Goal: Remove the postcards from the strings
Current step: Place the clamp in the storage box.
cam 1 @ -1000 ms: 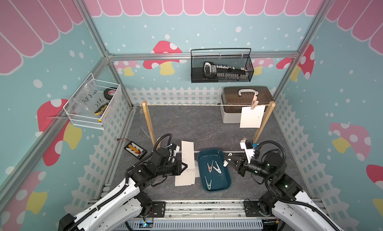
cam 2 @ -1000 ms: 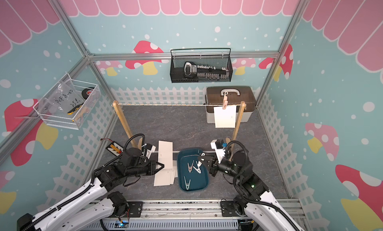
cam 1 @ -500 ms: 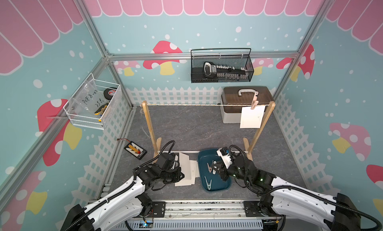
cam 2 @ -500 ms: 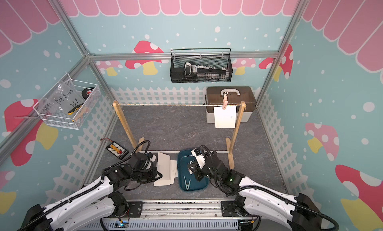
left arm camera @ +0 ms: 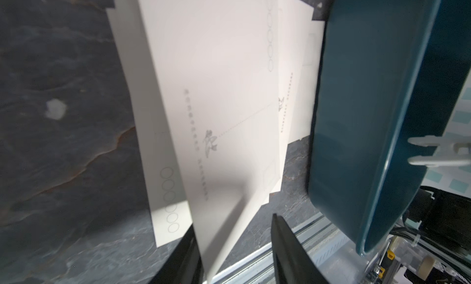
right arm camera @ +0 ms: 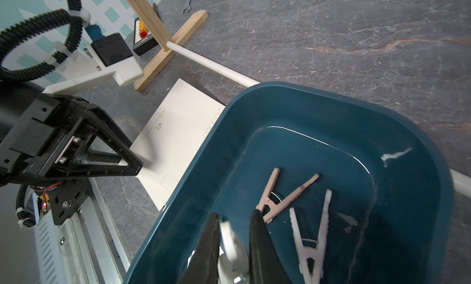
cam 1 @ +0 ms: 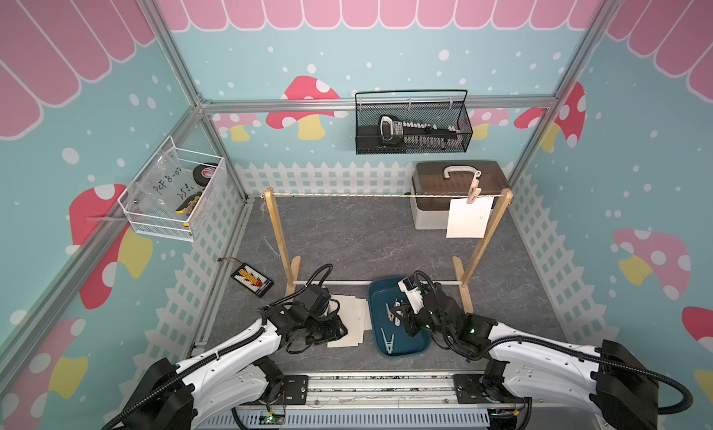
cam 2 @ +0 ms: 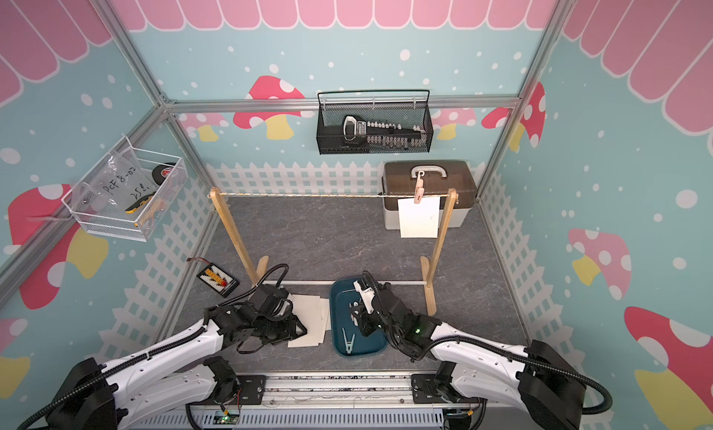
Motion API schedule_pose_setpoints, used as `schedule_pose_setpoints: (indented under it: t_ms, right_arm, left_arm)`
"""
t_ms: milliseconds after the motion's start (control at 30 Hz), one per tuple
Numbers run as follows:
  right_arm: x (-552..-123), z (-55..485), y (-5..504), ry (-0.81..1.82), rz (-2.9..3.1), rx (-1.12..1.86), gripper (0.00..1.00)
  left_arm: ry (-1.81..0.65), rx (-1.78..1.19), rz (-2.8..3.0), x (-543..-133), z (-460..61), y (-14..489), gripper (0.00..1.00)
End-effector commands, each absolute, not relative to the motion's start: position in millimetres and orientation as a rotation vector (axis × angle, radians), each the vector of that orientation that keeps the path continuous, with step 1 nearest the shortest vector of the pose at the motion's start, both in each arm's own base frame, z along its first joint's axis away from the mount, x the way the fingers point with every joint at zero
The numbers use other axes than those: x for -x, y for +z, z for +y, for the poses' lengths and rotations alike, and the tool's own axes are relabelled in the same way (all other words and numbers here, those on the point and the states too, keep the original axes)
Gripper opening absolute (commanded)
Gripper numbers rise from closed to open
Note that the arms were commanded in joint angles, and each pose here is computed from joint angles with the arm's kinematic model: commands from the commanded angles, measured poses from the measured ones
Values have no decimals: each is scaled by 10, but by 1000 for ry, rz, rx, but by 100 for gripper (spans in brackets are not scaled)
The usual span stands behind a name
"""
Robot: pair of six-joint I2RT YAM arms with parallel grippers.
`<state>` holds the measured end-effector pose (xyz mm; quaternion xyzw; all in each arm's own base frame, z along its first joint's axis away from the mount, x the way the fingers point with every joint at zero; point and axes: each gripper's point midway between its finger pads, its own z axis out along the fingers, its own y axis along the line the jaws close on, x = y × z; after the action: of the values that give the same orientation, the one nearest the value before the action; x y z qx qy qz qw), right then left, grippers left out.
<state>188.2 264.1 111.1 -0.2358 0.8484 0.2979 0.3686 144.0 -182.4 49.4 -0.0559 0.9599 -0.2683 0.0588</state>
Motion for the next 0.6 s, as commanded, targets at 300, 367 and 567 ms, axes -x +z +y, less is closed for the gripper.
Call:
schedule_pose_setpoints:
  t_ms: [300,367,567]
  right_arm:
    - [-1922,2711,1075,754,2197,601,0]
    - [-1936,2711,1055,743,2202,600,0]
    - [-1973,2716,962,710,2229,593,6]
  left_arm:
    - [-519,175,2852,-1703,-1590,599,54]
    - [-506,165,2818,-1774,-1589,691,56]
    - [-619,101,2691,-1964,-1760,1045,62]
